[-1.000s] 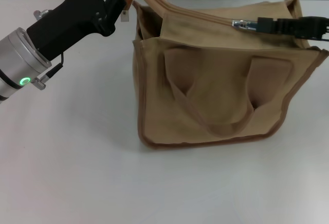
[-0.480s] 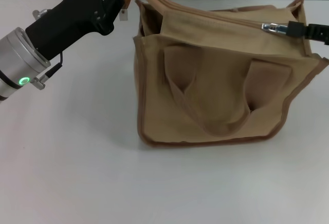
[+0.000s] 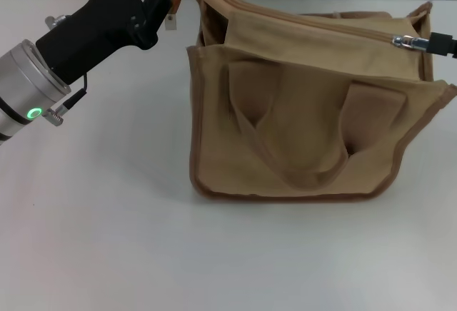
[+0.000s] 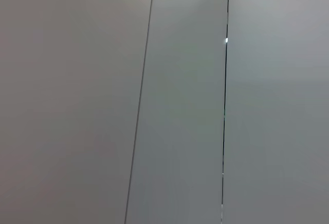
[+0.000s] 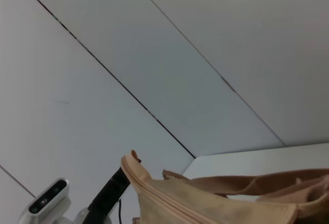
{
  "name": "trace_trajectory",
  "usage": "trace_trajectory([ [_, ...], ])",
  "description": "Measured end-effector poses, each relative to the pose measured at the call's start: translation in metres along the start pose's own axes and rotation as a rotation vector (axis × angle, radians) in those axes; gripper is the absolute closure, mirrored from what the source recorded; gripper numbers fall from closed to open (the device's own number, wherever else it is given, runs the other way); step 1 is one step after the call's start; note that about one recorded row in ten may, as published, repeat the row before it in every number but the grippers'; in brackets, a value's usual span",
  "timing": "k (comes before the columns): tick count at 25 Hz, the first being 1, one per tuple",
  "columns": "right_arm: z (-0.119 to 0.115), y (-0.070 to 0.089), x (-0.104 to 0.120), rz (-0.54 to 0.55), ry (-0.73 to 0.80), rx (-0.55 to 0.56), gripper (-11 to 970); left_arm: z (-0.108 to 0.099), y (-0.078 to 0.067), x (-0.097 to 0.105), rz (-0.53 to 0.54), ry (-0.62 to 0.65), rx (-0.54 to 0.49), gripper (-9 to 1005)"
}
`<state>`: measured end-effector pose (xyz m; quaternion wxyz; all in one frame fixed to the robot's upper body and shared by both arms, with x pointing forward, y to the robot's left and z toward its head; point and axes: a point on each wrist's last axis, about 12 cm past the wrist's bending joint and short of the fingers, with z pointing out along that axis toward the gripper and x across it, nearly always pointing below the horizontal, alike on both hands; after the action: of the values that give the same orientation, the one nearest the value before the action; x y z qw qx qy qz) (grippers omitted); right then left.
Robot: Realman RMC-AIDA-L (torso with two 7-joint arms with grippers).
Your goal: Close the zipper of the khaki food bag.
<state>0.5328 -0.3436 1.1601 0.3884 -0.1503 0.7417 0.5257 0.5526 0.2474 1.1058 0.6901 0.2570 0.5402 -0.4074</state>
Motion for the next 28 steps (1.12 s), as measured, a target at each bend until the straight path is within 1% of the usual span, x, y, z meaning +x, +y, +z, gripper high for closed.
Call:
trace_trajectory([
  [4, -0.0049, -0.0010, -0.0004, 0.002, 0.002, 0.008, 859, 0.0000, 0.0001, -0.0001, 0.000, -0.001, -0.001, 871],
  [10, -0.0046, -0.0017, -0.0013, 0.003, 0.004, 0.003, 849, 0.0000, 0.0002, -0.0001, 0.000, -0.001, -0.002, 869],
  [14, -0.0050, -0.0062, 0.0006, 0.017, 0.004, -0.020, 842, -0.0004, 0.0002, -0.0001, -0.002, -0.001, -0.003, 868],
  [19, -0.0056, -0.0072, 0.0009, 0.013, -0.004, -0.022, 834, -0.0006, 0.0001, 0.0000, -0.002, -0.001, -0.004, 866],
  [28, -0.0057, -0.0070, 0.0010, -0.002, -0.004, -0.024, 654, -0.0003, 0.0002, -0.0001, -0.002, -0.001, -0.003, 864],
])
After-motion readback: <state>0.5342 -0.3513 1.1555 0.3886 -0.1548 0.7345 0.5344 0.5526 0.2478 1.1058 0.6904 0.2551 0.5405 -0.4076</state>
